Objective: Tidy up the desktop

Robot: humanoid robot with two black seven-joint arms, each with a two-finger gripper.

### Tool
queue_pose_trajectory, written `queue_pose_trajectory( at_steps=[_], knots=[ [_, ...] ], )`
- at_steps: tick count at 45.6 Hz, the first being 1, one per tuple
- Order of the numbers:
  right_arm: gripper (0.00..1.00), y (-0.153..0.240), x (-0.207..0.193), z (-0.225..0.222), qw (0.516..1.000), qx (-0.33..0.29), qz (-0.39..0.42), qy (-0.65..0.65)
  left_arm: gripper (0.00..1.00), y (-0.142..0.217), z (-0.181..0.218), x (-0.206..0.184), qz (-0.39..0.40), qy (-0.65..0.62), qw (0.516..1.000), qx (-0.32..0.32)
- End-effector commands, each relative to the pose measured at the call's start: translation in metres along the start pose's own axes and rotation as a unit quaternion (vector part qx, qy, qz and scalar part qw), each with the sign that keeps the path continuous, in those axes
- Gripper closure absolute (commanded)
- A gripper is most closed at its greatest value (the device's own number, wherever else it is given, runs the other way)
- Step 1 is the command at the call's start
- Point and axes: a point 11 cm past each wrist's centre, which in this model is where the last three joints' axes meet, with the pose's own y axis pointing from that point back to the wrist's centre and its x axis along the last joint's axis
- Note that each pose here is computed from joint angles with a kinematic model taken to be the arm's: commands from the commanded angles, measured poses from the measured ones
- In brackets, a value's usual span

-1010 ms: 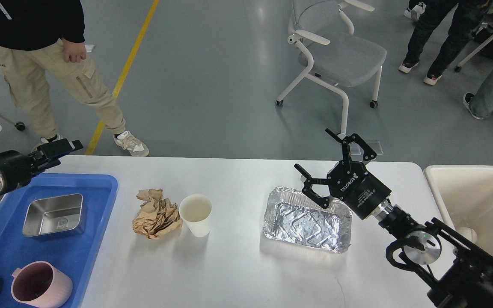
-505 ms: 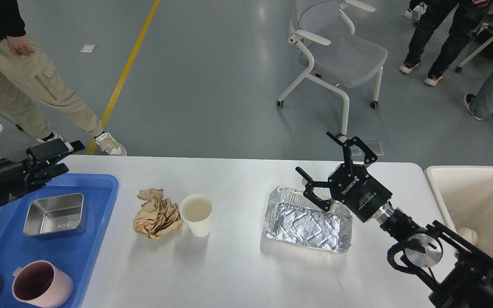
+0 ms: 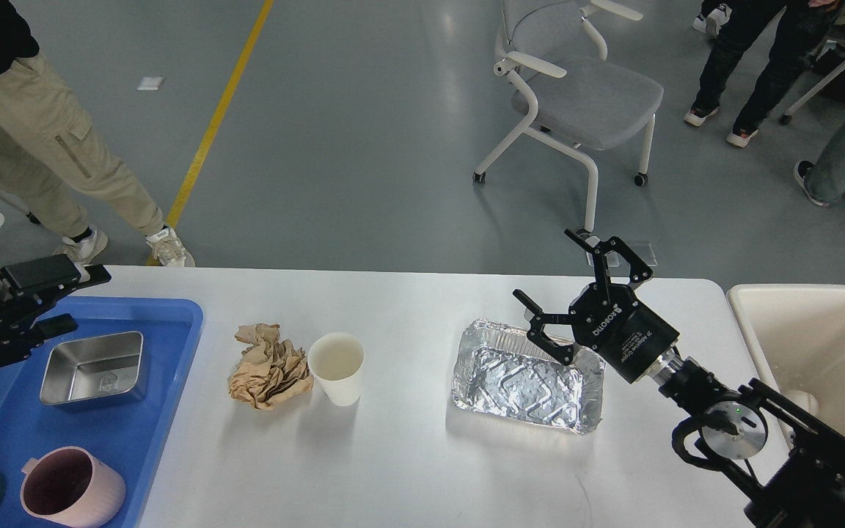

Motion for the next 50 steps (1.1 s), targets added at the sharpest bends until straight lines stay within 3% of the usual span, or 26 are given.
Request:
queue_pose_trajectory(
  at_steps=[1, 29, 37, 45, 50],
  knots=[
    [0.00, 0.002, 0.001, 0.001, 1.000, -0.001, 0.002, -0.001, 0.03, 0.017, 0.008, -0.012, -0.020, -0.015, 1.000, 0.005],
    [0.00, 0.012, 0.002, 0.002, 1.000, -0.006, 0.009, 0.005, 0.03, 0.034, 0.001, -0.008, 0.020, -0.001, 1.000, 0.018],
    [0.00, 0.018, 0.003, 0.001, 1.000, -0.008, 0.015, 0.007, 0.03, 0.026, 0.001, -0.008, 0.043, 0.041, 0.998, -0.006],
    [0.00, 0.029, 0.004, -0.008, 0.999, -0.014, 0.022, 0.022, 0.03, 0.022, 0.021, 0.003, 0.064, 0.037, 0.990, -0.118],
    [0.00, 0.033, 0.004, -0.014, 0.999, -0.017, 0.024, 0.031, 0.03, 0.018, 0.010, 0.019, 0.071, 0.046, 0.988, -0.129]
  ],
)
